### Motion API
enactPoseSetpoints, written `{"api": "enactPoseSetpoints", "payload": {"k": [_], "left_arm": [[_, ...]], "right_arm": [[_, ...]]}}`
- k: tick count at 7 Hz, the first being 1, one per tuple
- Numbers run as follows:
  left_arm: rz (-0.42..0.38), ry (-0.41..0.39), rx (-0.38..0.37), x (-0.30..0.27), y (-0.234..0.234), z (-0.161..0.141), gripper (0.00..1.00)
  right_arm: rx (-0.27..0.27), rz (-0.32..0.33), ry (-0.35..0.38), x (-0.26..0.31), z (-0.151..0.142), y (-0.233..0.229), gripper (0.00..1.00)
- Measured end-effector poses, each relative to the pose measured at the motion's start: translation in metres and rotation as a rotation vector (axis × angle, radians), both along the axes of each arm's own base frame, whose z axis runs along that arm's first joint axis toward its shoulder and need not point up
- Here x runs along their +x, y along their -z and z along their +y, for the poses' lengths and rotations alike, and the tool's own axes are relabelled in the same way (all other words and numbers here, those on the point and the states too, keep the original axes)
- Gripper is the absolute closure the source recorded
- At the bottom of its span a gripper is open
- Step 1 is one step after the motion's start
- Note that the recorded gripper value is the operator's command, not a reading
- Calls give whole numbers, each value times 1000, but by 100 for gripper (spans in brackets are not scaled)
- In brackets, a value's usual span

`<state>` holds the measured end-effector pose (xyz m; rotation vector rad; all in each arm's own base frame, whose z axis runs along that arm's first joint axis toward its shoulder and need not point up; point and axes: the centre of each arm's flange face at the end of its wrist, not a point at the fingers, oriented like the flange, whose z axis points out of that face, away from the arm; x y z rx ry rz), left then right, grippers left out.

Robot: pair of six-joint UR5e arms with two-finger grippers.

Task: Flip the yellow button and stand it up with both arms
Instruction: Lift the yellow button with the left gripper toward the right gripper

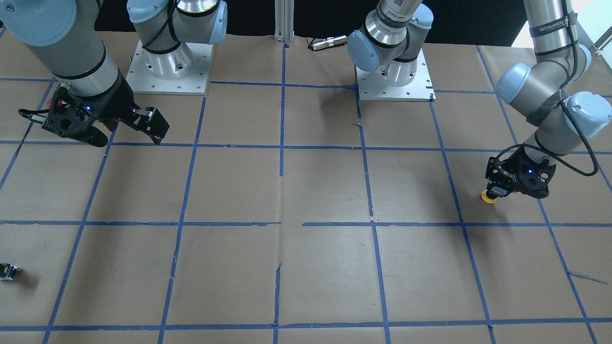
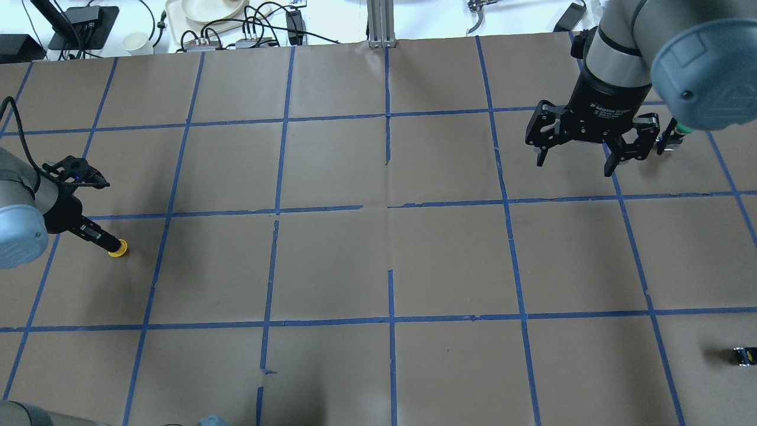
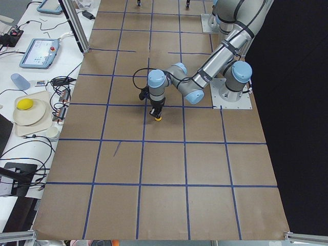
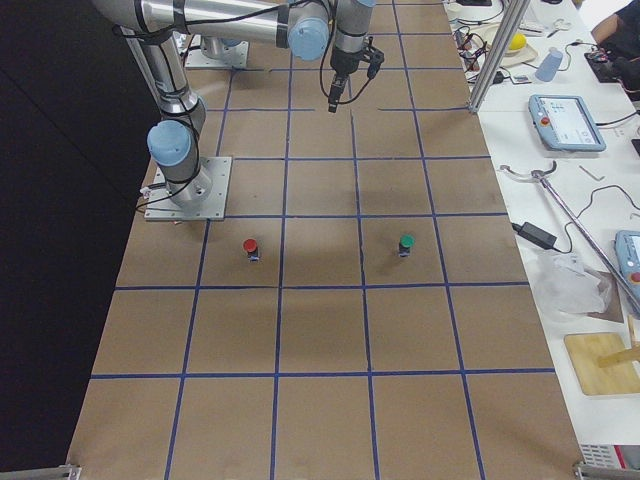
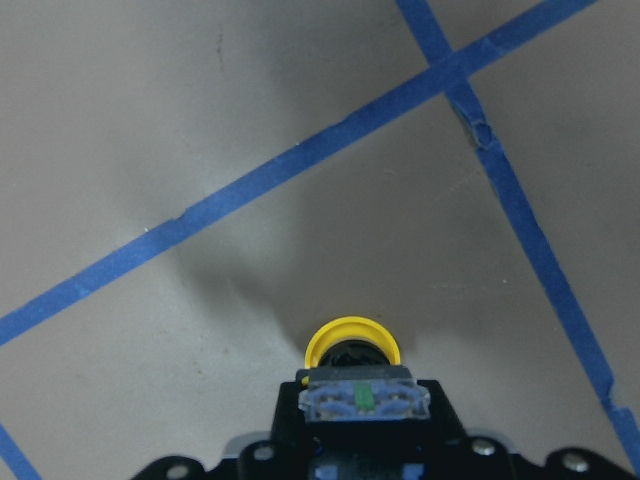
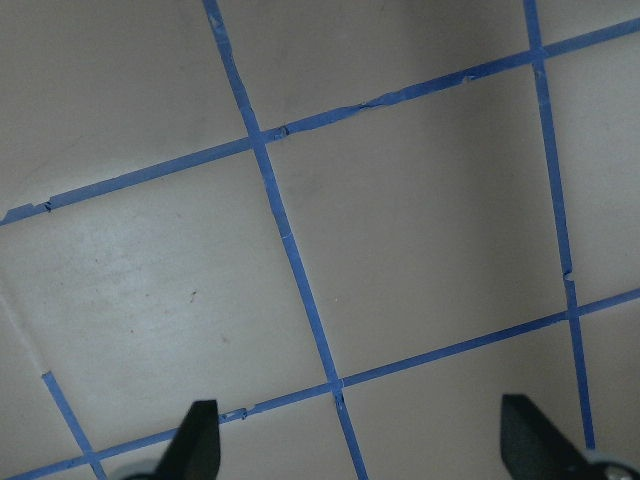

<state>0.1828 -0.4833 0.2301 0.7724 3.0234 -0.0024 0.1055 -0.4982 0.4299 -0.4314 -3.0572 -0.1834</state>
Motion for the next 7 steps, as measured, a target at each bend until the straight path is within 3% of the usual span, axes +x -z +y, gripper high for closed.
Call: {"api": "enactPoseSetpoints", "payload": {"k": [2,5,7], "left_arm": [[153,-59,-3,-25,-41,-12,76],[626,-285,93,-129,-93,-17,80],[869,-408,164,-246,-140,-13,82]], "right_arm": [[-33,-12,1,1,-8,2,0],[-134,-21,-17,9,-16,-25,0],[-126,-72,-30,21,6,-46,0]]}}
